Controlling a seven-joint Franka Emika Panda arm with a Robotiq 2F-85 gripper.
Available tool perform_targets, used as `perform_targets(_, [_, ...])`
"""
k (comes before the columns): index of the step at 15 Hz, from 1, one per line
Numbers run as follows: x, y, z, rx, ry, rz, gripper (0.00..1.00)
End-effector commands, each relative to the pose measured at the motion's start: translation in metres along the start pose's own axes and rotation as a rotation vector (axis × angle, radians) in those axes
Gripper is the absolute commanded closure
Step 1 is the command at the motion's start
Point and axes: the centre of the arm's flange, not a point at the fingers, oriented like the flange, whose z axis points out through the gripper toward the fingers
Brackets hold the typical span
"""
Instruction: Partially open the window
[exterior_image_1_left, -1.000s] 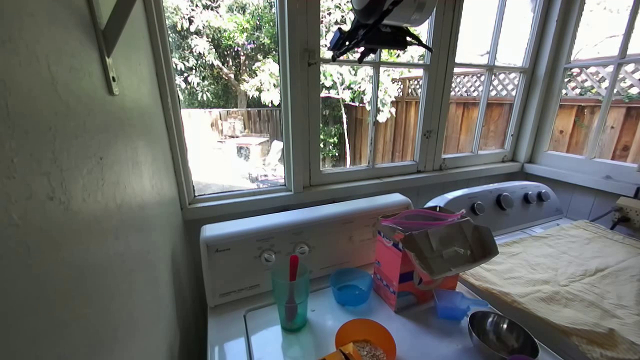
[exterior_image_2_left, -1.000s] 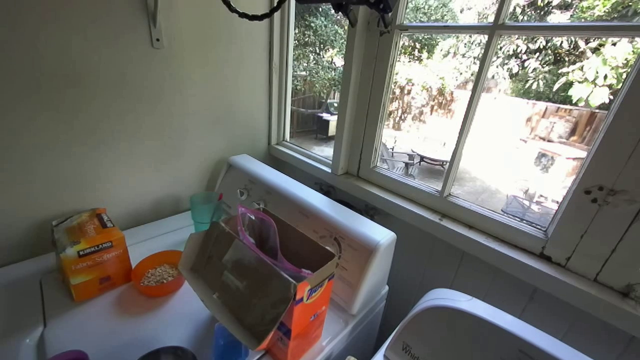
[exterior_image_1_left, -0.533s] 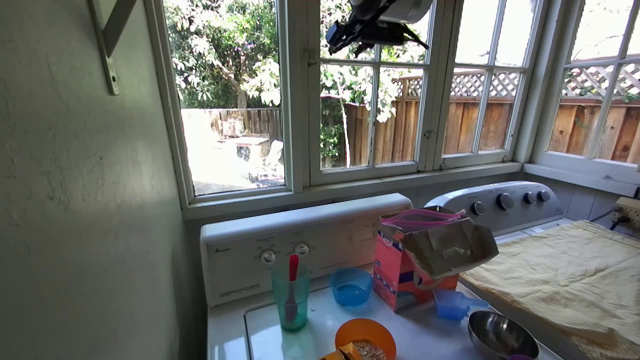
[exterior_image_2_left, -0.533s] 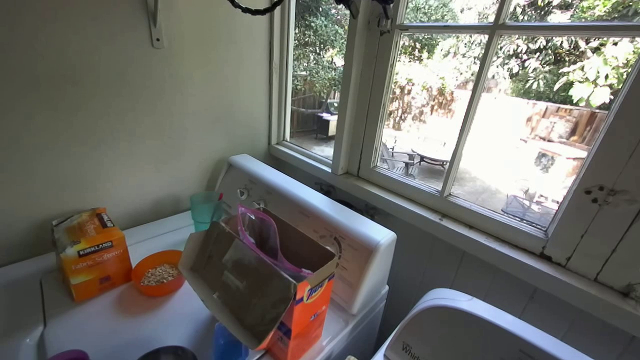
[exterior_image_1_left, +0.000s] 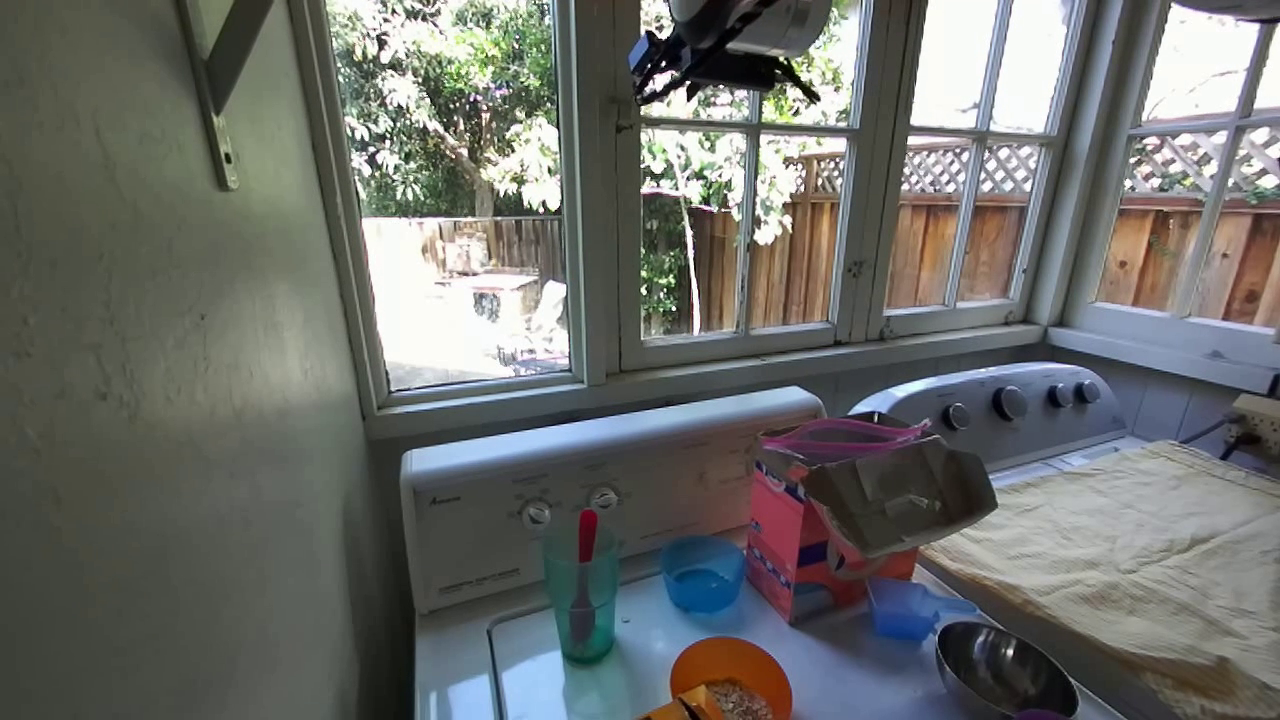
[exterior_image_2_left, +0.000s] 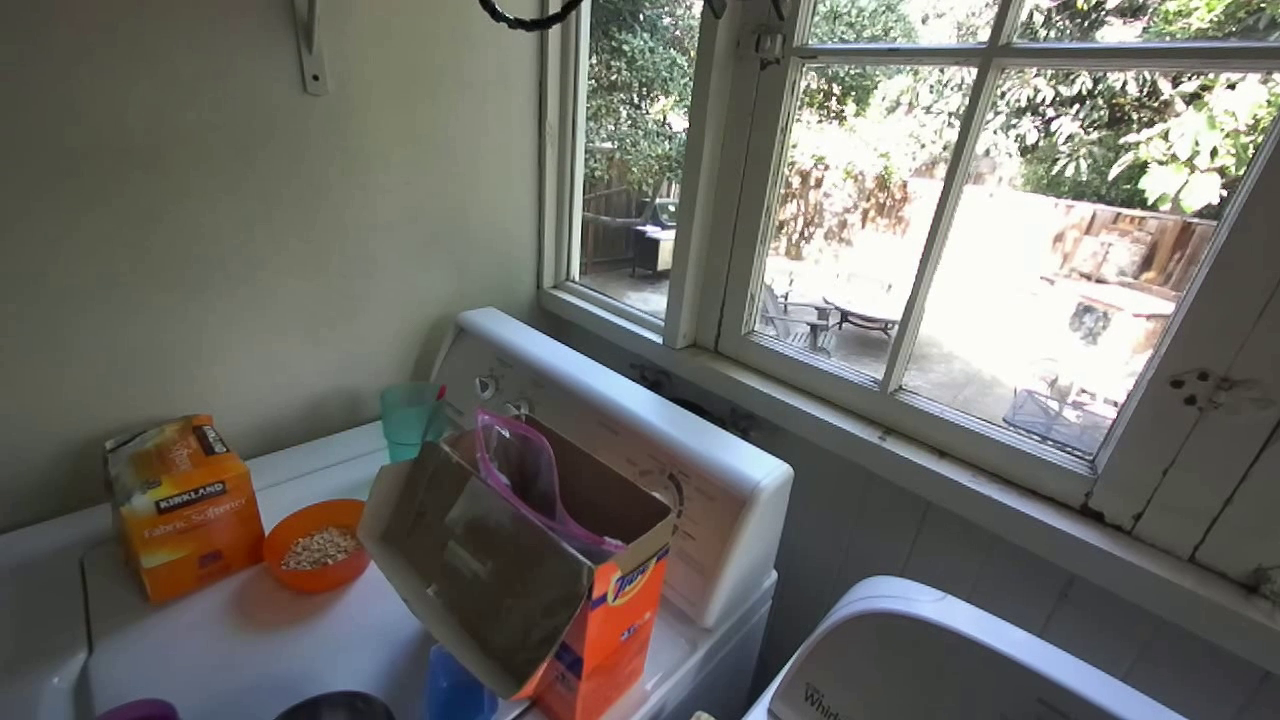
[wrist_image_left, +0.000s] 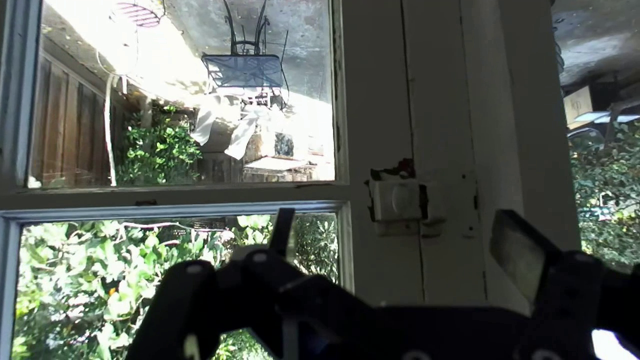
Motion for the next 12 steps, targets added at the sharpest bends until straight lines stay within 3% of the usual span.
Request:
perform_targets(1, [0.010, -0.008, 0.026, -0.005, 0.016, 0.045, 0.00])
perform_targets(5, [-0.003, -0.006, 0.020, 0.005, 0.007, 0.046, 0.00])
perform_targets(12, [0.004, -0.010, 0.031, 0.010, 0.036, 0.055, 0.00])
